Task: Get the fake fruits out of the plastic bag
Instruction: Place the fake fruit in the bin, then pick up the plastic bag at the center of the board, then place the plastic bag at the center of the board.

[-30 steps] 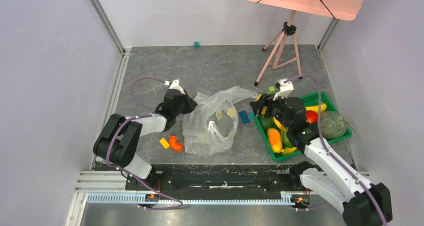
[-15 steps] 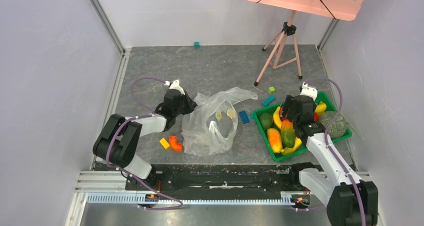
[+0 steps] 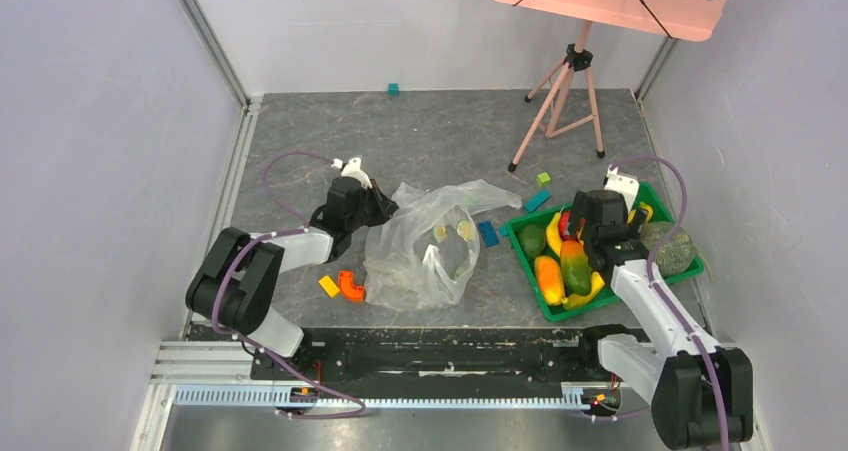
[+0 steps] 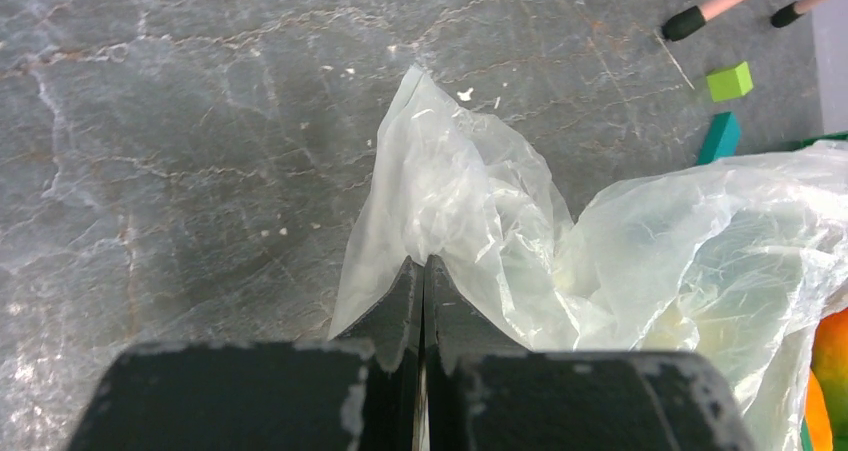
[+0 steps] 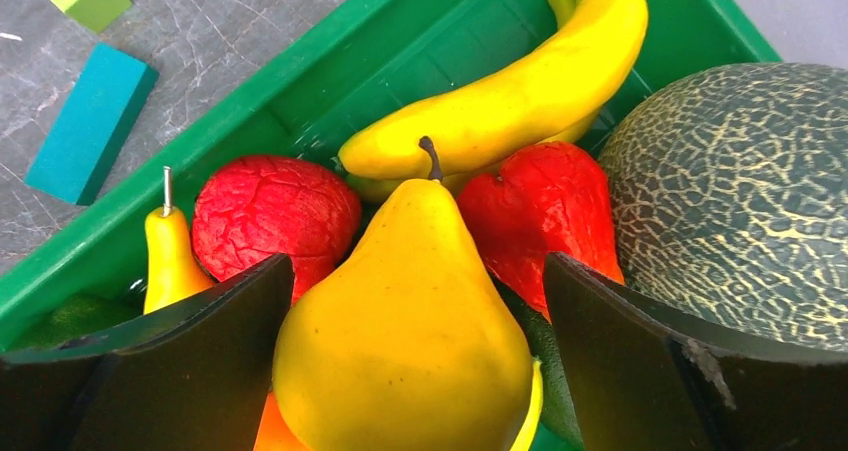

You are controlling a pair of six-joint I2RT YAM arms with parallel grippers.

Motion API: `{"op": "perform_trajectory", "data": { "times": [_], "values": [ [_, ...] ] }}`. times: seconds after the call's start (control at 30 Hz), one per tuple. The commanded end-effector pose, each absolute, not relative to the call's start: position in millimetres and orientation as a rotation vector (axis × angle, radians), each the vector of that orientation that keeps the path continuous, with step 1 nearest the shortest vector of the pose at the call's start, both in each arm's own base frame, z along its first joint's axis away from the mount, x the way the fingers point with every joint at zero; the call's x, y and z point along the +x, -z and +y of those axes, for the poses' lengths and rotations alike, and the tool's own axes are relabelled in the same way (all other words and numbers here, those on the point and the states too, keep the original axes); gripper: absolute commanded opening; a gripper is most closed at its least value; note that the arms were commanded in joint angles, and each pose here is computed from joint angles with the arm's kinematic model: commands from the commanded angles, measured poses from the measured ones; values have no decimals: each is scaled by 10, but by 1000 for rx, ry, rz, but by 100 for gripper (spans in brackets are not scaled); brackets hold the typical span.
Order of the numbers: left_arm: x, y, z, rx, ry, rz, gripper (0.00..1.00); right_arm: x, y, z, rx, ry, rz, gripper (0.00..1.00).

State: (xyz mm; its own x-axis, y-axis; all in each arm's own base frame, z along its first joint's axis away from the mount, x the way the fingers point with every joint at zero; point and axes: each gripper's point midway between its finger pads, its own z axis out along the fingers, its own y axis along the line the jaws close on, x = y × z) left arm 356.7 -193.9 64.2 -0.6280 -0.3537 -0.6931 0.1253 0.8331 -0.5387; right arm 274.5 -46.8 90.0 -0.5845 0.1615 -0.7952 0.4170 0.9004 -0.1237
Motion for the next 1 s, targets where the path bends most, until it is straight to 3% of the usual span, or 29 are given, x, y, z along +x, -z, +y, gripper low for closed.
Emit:
{"op": "perform_trajectory", "data": {
  "times": [0.0,0.43,0.57,0.73,0.77,0.8,0.87,0.9,0.97],
  "values": [
    [3652,-986,-2087,-33,785,2017,2,2857,-1374,-572,460,396,2044,98],
    [3525,-2544,-2551,257,1117,1614,2,2705,-1953,-560,469,303,1850,98],
    [3719,-2752,-2502,280,998,1644,2,2649,-1978,-544,463,283,1833,98],
    [4144,-2819,-2059,83,711,1742,3,2628,-1954,-523,454,267,1832,98],
    [4229,-2830,-1950,44,646,1772,8,2628,-1948,-518,452,264,1833,98],
    [4304,-2788,-1805,-10,563,1806,28,2632,-1948,-509,449,258,1833,98],
    [4361,-2711,-1554,-124,429,1875,83,2642,-1947,-484,442,241,1832,98],
    [4356,-2685,-1497,-151,407,1887,94,2649,-1946,-462,434,229,1834,98],
    [4293,-2669,-1493,-158,423,1884,100,2669,-1951,-421,421,202,1830,98]
  ]
}}
